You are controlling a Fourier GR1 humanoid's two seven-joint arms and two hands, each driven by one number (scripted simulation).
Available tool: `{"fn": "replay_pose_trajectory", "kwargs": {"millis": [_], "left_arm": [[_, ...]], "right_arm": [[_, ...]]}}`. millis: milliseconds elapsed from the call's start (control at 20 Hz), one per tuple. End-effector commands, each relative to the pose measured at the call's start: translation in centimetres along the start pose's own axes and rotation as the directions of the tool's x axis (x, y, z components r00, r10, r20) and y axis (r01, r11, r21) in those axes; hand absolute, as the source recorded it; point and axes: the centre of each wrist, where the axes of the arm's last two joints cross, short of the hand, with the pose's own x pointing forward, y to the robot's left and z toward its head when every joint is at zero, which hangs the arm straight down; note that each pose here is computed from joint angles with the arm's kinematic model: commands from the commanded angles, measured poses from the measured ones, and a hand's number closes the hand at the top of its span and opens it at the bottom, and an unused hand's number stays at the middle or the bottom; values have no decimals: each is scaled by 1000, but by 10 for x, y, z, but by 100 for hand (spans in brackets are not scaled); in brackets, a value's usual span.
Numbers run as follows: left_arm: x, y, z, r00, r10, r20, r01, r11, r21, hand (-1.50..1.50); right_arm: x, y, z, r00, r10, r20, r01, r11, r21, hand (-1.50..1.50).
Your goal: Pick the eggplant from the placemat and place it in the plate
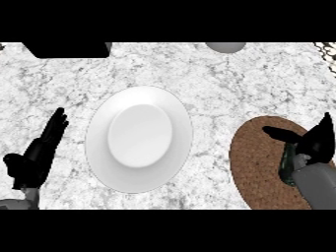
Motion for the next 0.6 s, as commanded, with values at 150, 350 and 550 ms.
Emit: {"fn": "replay_pose_trajectory", "kwargs": {"millis": [150, 350, 550], "left_arm": [[-3, -2, -2, 1000, 5, -11, -5, 1000, 3, 0], [-4, 2, 0, 1000, 14, -5, -14, 1000, -4, 0], [-4, 10, -3, 1000, 30, 7, -30, 1000, -4, 0]], "right_arm": [[37, -20, 22, 955, 238, -178, -211, 965, 157, -150], [48, -36, 25, 938, 255, -236, -204, 954, 220, -150], [42, -52, 10, 912, 309, -269, -246, 939, 242, -150]]}}
